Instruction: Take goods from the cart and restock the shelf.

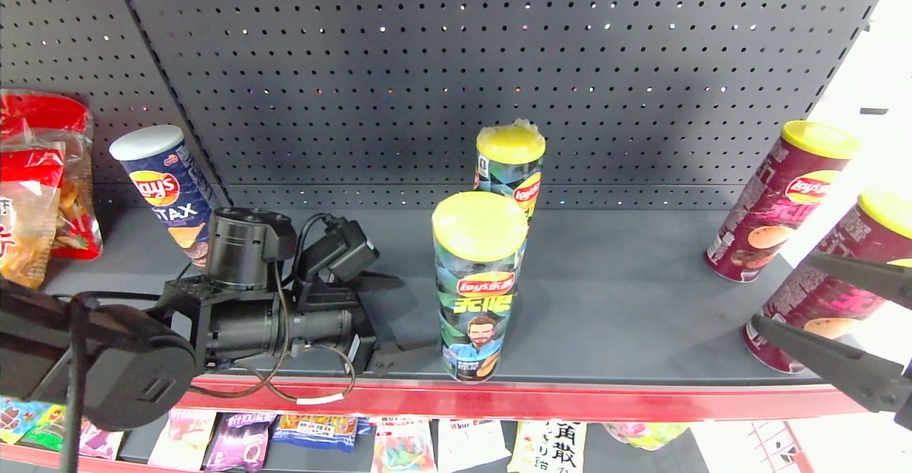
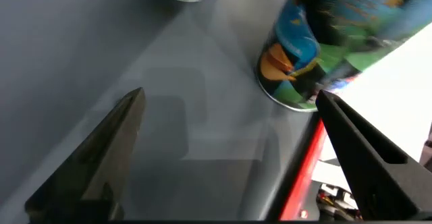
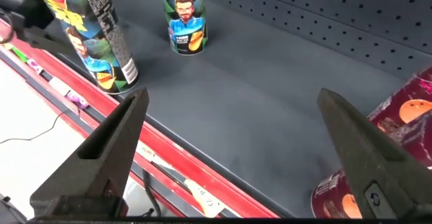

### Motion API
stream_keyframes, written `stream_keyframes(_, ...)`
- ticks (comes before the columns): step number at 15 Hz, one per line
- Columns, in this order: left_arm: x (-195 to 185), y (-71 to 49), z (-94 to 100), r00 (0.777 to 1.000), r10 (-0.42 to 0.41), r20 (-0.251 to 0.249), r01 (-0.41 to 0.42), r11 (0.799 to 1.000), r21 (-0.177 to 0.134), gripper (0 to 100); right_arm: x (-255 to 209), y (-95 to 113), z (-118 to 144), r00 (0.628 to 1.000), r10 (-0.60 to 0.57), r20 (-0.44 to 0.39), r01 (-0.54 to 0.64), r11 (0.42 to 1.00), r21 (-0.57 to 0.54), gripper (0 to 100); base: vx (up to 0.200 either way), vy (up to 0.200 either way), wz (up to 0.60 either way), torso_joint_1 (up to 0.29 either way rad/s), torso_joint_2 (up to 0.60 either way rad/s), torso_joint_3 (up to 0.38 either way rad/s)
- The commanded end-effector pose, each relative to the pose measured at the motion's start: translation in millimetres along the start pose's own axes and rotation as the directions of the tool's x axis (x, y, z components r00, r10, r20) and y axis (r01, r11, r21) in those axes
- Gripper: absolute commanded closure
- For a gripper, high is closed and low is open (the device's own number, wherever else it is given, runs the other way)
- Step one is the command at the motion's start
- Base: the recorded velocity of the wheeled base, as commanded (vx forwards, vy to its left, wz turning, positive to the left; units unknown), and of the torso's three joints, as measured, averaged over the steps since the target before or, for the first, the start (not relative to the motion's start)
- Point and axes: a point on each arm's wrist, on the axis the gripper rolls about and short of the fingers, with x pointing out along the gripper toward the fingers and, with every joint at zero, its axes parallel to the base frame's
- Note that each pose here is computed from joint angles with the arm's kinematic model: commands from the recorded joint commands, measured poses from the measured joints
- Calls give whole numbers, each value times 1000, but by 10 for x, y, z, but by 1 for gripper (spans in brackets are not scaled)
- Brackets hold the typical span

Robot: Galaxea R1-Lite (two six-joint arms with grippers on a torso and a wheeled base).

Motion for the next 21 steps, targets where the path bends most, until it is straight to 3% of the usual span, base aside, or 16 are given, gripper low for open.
stream_keyframes(1,32,21,-1,1000,0,-1,0,1000,-1,0,10,-2,0,1000,1,-3,-1,1000,2,0,0,0,0,0,0,0)
stream_keyframes(19,198,56,67,1000,-7,13,7,1000,19,0,4,0,-6,1000,1,-3,-1,1000,2,0,0,0,0,0,0,0)
stream_keyframes(21,21,28,157,996,72,60,-74,997,30,0,-44,14,-49,1000,-5,-3,5,1000,4,0,0,0,0,0,0,0)
